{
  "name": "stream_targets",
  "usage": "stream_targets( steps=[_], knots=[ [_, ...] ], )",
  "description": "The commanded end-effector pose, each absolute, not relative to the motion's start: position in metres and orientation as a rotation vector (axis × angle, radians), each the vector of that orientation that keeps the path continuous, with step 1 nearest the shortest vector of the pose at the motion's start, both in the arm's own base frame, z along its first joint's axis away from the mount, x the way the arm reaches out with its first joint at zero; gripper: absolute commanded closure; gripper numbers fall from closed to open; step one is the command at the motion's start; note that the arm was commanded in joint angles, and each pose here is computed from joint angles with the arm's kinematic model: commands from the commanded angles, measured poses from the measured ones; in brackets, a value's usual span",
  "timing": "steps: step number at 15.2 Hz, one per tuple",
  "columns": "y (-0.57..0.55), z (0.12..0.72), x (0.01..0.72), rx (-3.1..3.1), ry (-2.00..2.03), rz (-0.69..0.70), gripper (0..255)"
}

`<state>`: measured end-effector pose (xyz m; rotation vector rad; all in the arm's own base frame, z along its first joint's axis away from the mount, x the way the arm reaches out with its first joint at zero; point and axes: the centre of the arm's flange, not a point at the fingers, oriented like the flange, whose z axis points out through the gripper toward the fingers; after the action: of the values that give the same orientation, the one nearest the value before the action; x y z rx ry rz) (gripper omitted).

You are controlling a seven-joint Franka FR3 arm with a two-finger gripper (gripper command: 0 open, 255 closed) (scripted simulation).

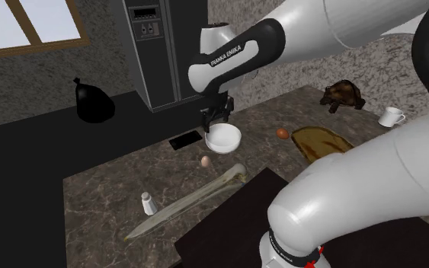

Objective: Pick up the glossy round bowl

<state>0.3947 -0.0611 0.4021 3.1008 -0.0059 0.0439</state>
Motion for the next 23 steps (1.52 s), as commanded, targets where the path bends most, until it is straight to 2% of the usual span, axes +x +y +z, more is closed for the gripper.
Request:
stream_targets(
  steps=[1,18,23],
  knots=[
    [-0.068,0.382,0.410,3.094,0.000,0.043,0],
    [-0.130,0.195,0.516,3.040,0.040,0.010,0],
    [-0.131,0.171,0.517,3.039,0.040,0.009,0]
  ],
)
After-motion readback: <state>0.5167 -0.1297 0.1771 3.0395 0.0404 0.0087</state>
